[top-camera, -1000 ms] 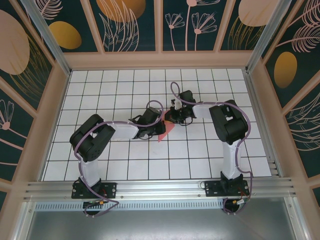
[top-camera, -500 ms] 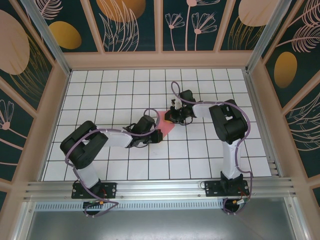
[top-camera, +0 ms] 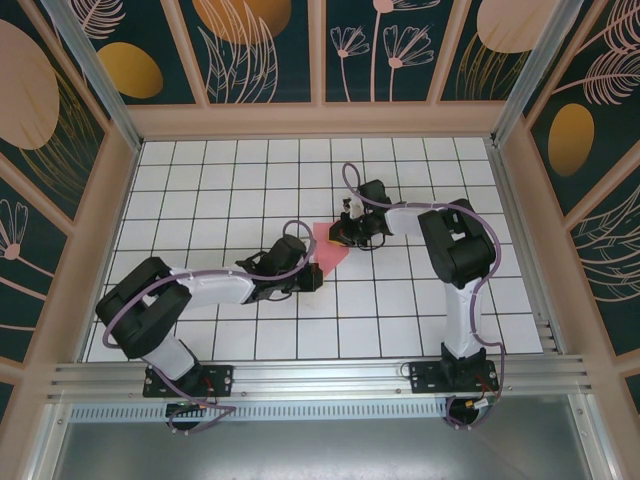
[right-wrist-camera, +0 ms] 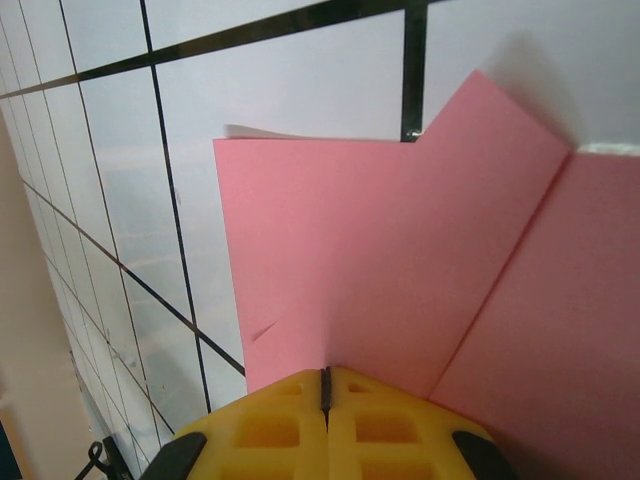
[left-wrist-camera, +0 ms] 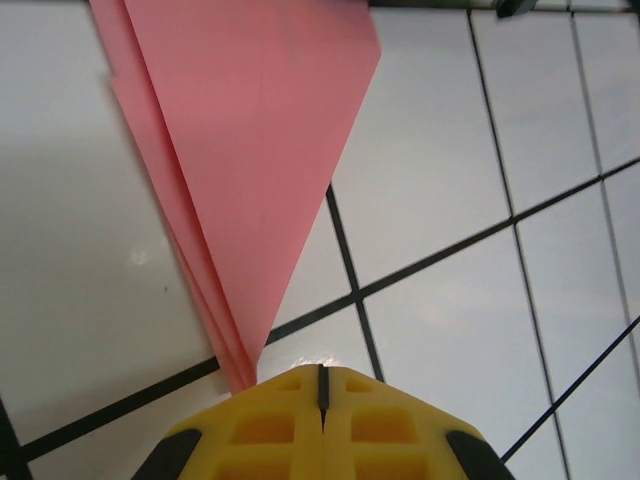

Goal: Fold a paper plane with a square sheet of paper (pick it up from the middle)

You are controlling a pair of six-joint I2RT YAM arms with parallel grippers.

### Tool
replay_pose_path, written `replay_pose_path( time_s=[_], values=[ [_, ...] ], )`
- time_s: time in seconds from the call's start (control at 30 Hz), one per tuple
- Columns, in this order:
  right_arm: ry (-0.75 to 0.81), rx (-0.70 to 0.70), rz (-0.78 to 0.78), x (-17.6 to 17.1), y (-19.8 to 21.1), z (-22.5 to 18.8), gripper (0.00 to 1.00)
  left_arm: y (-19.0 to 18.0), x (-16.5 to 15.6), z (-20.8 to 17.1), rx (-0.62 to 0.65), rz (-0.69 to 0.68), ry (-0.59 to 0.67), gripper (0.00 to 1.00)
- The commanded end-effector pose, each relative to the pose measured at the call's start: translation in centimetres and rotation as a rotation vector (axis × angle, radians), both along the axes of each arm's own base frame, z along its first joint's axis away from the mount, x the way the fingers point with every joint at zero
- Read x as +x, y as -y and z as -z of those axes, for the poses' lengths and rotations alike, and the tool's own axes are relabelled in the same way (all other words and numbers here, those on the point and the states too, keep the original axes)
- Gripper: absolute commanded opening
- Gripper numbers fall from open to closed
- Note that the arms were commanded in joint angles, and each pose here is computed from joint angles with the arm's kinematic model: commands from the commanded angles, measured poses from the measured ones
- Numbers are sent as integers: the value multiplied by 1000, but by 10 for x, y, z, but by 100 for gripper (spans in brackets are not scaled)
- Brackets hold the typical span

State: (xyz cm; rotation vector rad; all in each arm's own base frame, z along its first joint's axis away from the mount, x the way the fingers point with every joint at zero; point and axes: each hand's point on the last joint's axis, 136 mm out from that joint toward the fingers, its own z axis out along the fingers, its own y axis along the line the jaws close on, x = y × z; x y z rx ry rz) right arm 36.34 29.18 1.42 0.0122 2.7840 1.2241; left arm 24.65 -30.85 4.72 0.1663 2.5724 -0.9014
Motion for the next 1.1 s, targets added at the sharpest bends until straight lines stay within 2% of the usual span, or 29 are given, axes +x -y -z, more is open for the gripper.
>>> replay_pose_path(
  time_s=[0.0, 0.17, 0.37, 0.57, 0.83, 1.07],
  values=[
    [-108, -310, 173, -14, 60, 73, 1, 1, 23, -24, -49, -110, 82, 7],
    [-128, -319, 328, -16, 85, 64, 1, 13, 31, -33, -129, -130, 87, 9],
    [-94, -228, 407, -15, 81, 34, 1, 22, 35, -22, -139, -127, 59, 8],
    [-11, -91, 330, -5, 57, 1, 1, 29, 41, -16, -129, -119, 60, 6],
    [41, -40, 270, -6, 48, -13, 1, 38, 40, 8, -103, -85, 13, 3],
    [124, 8, 191, -11, 37, -34, 2, 23, 39, 34, 0, -129, -26, 0]
  ],
)
